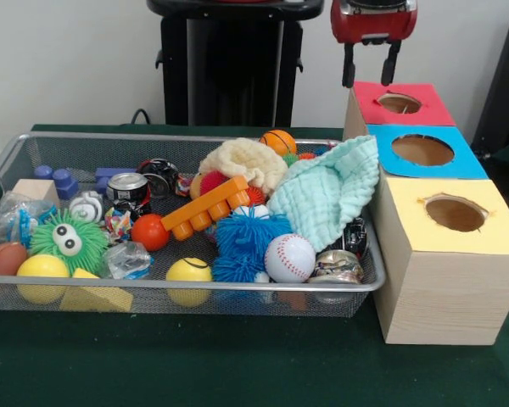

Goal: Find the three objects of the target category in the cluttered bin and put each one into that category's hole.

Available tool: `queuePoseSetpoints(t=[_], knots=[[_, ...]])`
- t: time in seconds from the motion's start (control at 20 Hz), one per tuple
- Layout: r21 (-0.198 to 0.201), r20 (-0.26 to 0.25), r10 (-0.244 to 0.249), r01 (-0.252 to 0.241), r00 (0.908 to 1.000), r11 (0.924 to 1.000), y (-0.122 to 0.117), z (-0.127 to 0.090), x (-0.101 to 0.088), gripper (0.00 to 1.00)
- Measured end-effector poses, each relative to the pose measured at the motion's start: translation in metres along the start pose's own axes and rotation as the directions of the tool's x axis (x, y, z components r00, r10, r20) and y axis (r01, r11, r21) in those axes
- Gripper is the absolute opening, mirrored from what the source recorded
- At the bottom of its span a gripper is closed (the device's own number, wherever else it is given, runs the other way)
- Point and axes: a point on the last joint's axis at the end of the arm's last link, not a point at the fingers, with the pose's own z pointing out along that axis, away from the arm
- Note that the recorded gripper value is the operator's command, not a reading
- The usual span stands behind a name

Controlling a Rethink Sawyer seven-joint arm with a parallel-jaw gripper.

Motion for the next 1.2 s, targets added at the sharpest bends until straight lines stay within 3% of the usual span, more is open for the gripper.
queuePoseSetpoints(t=[0.45, 0.7, 0.9, 1.2], knots=[[0.018, 0.043, 0.038, -0.038, 0.9984, 0.9991, -0.058, 0.007, -0.031, 1.00], [0.022, 0.070, 0.022, -0.024, 0.9973, 0.9995, -0.077, 0.025, -0.039, 1.00], [0.019, 0.119, -0.014, 0.011, 0.9929, 0.9997, -0.077, 0.045, -0.041, 1.00], [0.004, 0.220, -0.104, 0.106, 0.9698, 0.9944, -0.058, 0.087, -0.037, 1.00]])
